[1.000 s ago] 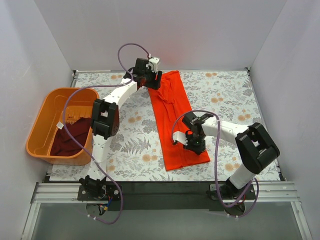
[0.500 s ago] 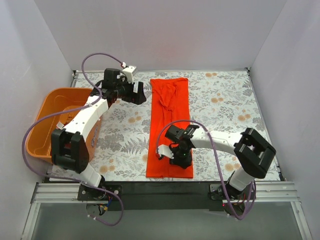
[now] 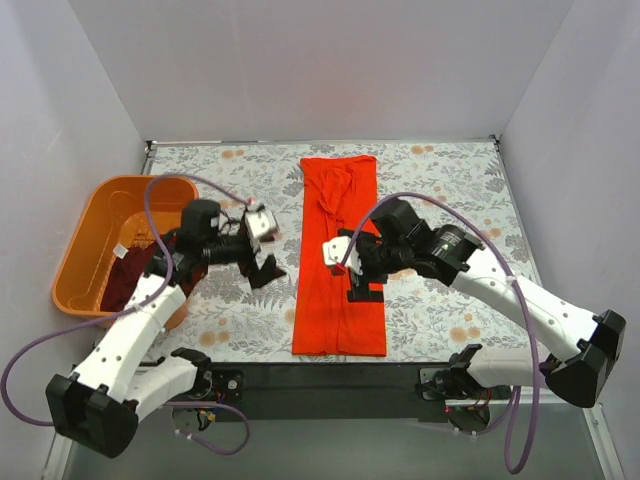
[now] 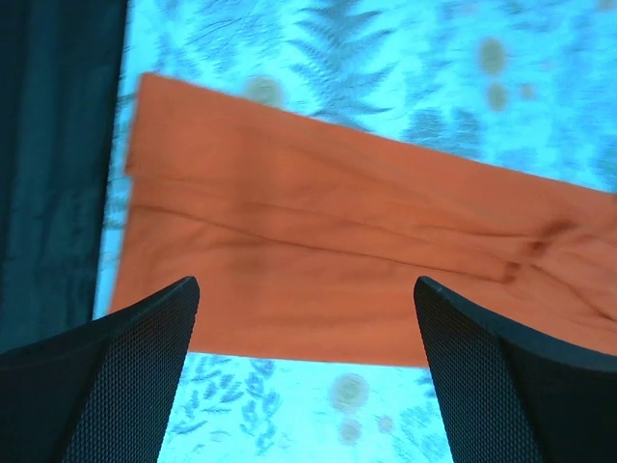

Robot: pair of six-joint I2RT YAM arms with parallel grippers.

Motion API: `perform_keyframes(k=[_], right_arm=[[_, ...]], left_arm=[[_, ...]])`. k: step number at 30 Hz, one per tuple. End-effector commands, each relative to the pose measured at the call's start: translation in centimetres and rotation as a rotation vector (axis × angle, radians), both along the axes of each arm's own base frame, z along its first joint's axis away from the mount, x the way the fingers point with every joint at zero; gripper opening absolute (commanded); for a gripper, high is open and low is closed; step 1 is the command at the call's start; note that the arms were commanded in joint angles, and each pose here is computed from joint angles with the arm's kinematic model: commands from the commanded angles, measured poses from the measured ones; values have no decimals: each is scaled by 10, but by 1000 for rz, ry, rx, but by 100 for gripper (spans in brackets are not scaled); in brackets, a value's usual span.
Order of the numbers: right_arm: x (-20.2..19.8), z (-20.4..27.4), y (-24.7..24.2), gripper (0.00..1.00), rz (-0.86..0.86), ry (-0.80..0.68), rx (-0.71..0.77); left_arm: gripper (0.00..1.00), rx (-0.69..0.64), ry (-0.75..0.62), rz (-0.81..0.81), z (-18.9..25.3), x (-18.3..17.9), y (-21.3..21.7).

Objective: Fold and stack the t-shirts
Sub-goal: Fold the tshirt

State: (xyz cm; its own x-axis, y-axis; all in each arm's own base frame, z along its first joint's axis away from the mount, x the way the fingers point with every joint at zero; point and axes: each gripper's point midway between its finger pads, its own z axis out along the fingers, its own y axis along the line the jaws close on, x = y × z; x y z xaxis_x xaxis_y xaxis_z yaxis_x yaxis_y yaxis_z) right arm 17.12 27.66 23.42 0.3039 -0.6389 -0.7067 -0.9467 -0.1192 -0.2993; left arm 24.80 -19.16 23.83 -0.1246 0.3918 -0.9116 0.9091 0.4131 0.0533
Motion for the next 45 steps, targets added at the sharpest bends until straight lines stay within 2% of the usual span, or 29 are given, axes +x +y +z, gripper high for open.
perform_keyframes(k=[1, 2, 5, 6, 8, 10, 13, 15, 17, 21, 27, 29, 34, 39, 42, 45], right_arm=[[-60, -72, -13, 98, 178, 246, -138], [-67, -92, -21, 99, 178, 261, -183], [-70, -121, -30, 98, 166, 161, -177], [-74, -138, -34, 98, 173, 136, -169], [-81, -142, -38, 98, 199, 71, -142], [-93, -157, -45, 97, 234, 64, -172], [-100, -167, -51, 87, 246, 83, -185], [-103, -172, -52, 73, 258, 90, -184], [-105, -183, -56, 63, 256, 99, -199], [-107, -199, -64, 55, 247, 120, -244], [-105, -208, -69, 54, 241, 109, -269], [-106, -213, -71, 50, 239, 122, -289], [-108, -221, -75, 39, 237, 130, -310], [-106, -229, -81, 35, 239, 102, -330], [-107, -231, -83, 31, 232, 114, -343], [-108, -232, -83, 30, 233, 114, -343]], left_arm=[[90, 54, -33, -314, -56, -81, -8], [90, 60, -43, -332, -66, -90, -7], [89, 78, -46, -435, -99, -123, -10], [88, 98, -76, -442, -105, -124, -10], [84, 110, -101, -449, -121, -126, -18], [82, 137, -116, -468, -132, -127, -21], [76, 174, -108, -522, -151, -135, -26], [64, 186, -108, -548, -159, -138, -30], [61, 191, -112, -569, -164, -140, -36], [58, 212, -155, -596, -174, -144, -41], [53, 256, -170, -635, -193, -151, -46], [49, 269, -165, -634, -199, -150, -46], [46, 313, -160, -646, -213, -148, -44], [44, 342, -160, -671, -224, -150, -40], [50, 311, -196, -661, -215, -148, -43], [50, 257, -234, -699, -198, -155, -48]])
